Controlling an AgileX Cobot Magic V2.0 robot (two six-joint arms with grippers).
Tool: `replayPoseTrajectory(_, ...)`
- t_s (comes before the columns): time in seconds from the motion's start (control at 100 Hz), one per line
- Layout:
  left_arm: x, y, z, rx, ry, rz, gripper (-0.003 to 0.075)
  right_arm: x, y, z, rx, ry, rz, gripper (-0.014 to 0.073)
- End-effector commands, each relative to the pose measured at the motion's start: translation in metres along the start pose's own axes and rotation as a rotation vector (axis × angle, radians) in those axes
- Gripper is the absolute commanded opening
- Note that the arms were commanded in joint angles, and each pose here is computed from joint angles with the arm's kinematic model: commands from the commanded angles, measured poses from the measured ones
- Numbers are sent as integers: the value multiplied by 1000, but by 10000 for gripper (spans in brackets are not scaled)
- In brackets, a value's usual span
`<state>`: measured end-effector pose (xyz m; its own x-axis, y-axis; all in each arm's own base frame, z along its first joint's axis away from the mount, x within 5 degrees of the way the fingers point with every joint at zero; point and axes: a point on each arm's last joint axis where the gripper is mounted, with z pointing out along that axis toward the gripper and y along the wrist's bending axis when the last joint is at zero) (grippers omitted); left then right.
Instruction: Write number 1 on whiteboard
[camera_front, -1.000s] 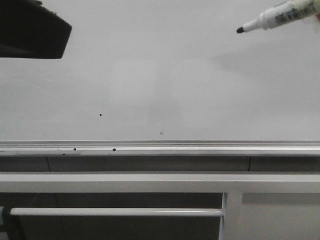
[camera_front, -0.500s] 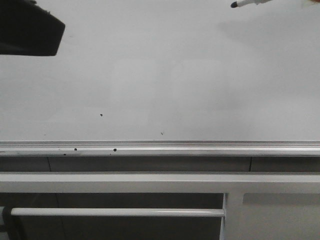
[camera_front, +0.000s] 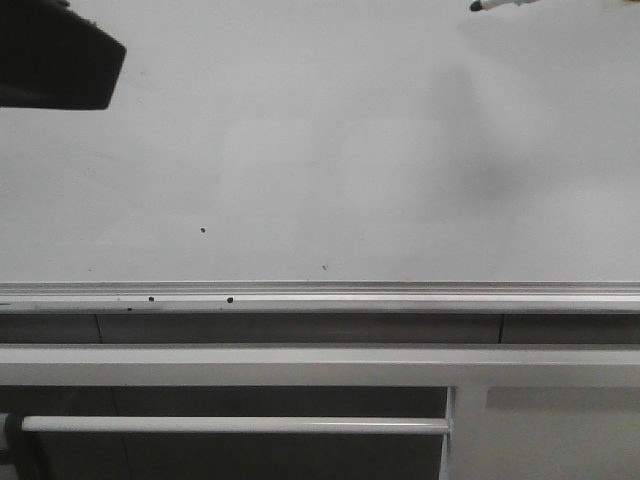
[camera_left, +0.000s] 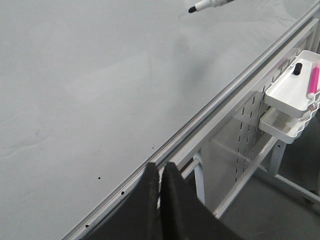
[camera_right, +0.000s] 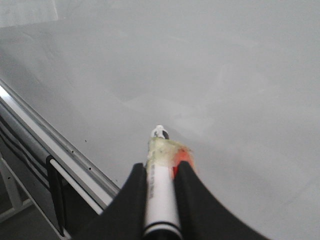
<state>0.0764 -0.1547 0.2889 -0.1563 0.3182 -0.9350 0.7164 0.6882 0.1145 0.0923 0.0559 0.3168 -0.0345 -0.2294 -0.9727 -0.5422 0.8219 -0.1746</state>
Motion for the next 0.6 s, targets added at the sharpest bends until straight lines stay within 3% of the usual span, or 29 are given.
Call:
replayPoseTrajectory(0.0, -11, 0, -2, -6, -50, 11, -20, -15, -6, 0, 54, -96, -2, -51)
replayPoseTrajectory(0.59, -12, 0, -2, -9, -62, 28, -20, 6, -9, 22, 62, 55, 14, -52)
